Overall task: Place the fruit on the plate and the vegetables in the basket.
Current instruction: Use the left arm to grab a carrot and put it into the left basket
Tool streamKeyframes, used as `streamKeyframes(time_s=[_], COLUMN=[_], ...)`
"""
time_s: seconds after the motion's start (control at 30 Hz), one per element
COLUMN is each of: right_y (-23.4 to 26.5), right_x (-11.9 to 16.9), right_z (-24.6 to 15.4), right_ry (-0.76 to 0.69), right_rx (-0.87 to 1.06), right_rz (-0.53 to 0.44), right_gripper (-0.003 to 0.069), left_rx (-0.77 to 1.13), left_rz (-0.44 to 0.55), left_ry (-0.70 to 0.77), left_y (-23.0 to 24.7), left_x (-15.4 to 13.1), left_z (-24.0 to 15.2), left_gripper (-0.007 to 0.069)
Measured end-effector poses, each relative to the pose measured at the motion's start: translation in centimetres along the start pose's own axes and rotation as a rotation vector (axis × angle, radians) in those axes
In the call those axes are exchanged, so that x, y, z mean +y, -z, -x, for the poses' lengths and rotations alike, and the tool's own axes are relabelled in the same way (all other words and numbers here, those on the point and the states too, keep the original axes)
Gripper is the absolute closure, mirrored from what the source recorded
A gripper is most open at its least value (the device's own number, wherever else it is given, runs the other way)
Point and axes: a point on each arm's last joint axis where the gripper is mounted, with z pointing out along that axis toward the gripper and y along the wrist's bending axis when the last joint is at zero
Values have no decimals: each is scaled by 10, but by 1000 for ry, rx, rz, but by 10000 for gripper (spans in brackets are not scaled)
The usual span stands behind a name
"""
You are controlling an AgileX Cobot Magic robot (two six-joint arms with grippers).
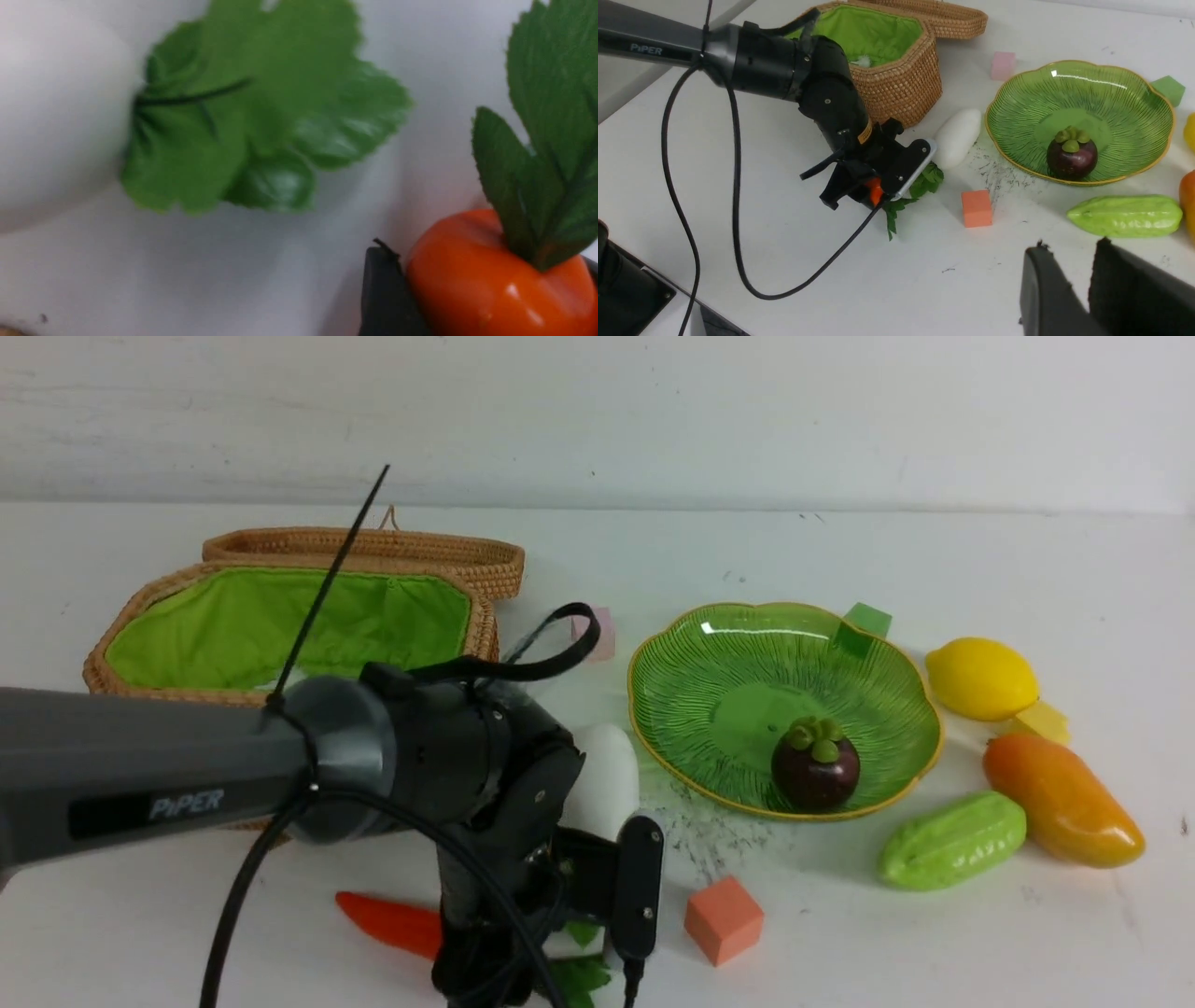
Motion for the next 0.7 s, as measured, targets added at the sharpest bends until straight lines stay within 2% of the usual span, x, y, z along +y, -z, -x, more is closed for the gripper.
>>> streamKeyframes(time_s=[0.2, 0.33, 0.5, 0.57, 0.6, 0.7], right_y=[0, 0, 0, 0, 0, 0], right_x=[0, 0, 0, 0, 0, 1], right_z=[0, 1, 7, 7, 7, 7], right_ry=[0, -1, 23, 23, 25, 22], right_rx=[0, -12, -75, -79, -79, -79], right_rz=[1, 3, 3, 3, 3, 13], right_gripper=[494, 491, 491, 491, 491, 491], left_rx=[-116, -204, -164, -149, -116, -68], left_rz=[0, 187, 594, 659, 735, 780], left_ry=[159, 235, 225, 240, 256, 286], left_y=[62, 130, 173, 175, 172, 158], left_x=[-11, -15, 11, 22, 39, 62], left_z=[-5, -22, -54, -63, -77, -98], left_gripper=[240, 240, 240, 240, 240, 240])
